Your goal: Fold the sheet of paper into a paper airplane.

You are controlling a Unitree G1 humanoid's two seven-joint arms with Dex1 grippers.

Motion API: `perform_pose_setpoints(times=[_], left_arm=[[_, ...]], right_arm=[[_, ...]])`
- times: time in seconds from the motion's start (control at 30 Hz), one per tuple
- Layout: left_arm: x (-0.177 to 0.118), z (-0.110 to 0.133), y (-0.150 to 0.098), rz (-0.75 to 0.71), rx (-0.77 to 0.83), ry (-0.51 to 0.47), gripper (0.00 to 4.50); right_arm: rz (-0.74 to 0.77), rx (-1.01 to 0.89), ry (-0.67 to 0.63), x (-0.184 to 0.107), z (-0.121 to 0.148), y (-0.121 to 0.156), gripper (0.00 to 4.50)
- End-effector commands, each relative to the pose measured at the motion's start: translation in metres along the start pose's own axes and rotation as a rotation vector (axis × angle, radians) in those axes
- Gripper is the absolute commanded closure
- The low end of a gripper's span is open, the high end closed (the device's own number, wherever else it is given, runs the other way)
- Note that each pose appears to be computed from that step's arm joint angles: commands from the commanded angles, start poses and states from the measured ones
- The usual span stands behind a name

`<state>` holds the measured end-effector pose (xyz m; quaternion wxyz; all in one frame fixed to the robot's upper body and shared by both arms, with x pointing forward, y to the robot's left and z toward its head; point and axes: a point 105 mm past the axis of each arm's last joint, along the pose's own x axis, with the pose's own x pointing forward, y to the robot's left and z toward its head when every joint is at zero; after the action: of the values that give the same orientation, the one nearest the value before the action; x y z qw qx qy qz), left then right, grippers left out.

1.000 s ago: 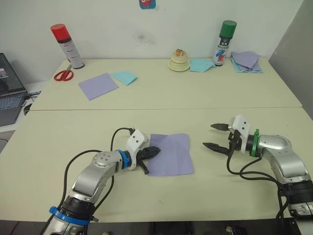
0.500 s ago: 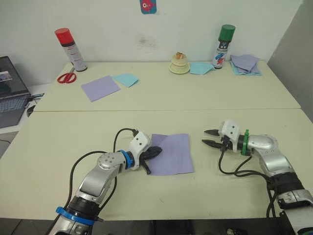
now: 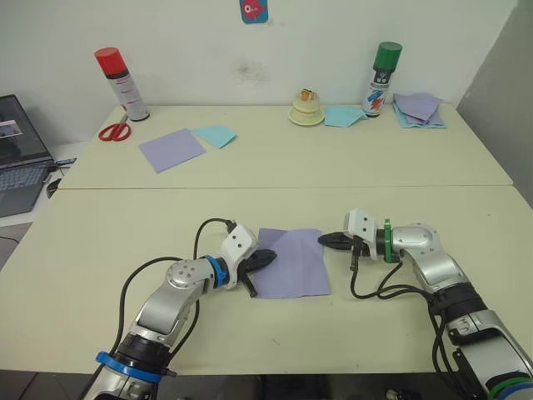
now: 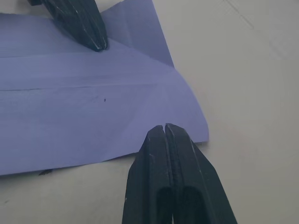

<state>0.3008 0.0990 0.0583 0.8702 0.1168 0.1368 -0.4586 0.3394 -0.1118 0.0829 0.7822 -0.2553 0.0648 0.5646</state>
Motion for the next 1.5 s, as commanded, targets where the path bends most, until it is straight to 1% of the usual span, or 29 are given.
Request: perform_pose_setpoints(times=[0.03, 0.1, 0.17, 0.33, 0.4, 0.63, 0.73, 0.83, 0.93, 1.1, 1.17, 1.27, 1.37, 1.5], left_arm=[[0.0, -0.027, -0.004, -0.003, -0.032, 0.094, 4.5], [-0.001, -0.027, -0.004, -0.003, -0.032, 0.094, 4.5], [-0.001, -0.027, -0.004, -0.002, -0.031, 0.094, 4.5], [0.001, -0.026, -0.002, -0.003, -0.028, 0.091, 4.5], [0.002, -0.026, -0.002, -0.004, -0.027, 0.088, 4.5], [0.004, -0.025, 0.0, -0.001, -0.021, 0.086, 4.5], [0.003, -0.026, 0.0, -0.001, -0.02, 0.085, 4.5], [0.003, -0.026, 0.0, 0.001, -0.02, 0.085, 4.5], [0.002, -0.028, 0.0, 0.003, -0.02, 0.087, 4.5], [0.003, -0.027, 0.001, 0.006, -0.016, 0.083, 4.5], [0.003, -0.026, 0.002, 0.007, -0.015, 0.083, 4.5], [0.002, -0.027, 0.002, 0.008, -0.014, 0.086, 4.5], [0.0, -0.029, 0.001, 0.006, -0.013, 0.089, 4.5], [-0.002, -0.034, 0.001, 0.008, -0.007, 0.114, 4.5]], right_arm=[[-0.077, -0.036, -0.021, -0.01, 0.013, -0.017, 4.48], [-0.087, -0.085, 0.026, -0.015, 0.01, -0.022, 4.48], [-0.065, -0.11, 0.047, -0.017, 0.01, -0.02, 4.48], [-0.007, -0.137, 0.083, -0.008, 0.013, -0.011, 4.48], [0.008, -0.131, 0.096, -0.005, 0.014, -0.009, 4.48], [0.044, 0.004, 0.086, 0.001, 0.013, 0.001, 4.48], [0.012, 0.03, 0.096, -0.001, 0.011, -0.005, 4.48], [-0.007, 0.012, 0.11, -0.005, 0.011, -0.01, 4.48], [0.005, 0.06, 0.076, -0.003, 0.017, -0.009, 4.48], [0.108, 0.148, -0.017, 0.011, 0.031, 0.015, 4.48], [0.126, 0.168, -0.04, 0.014, 0.035, 0.019, 4.48], [0.144, 0.236, -0.109, 0.019, 0.049, 0.022, 4.48], [0.151, 0.244, -0.128, 0.021, 0.054, 0.025, 4.48], [0.155, 0.251, -0.164, 0.035, 0.06, 0.032, 4.48]])
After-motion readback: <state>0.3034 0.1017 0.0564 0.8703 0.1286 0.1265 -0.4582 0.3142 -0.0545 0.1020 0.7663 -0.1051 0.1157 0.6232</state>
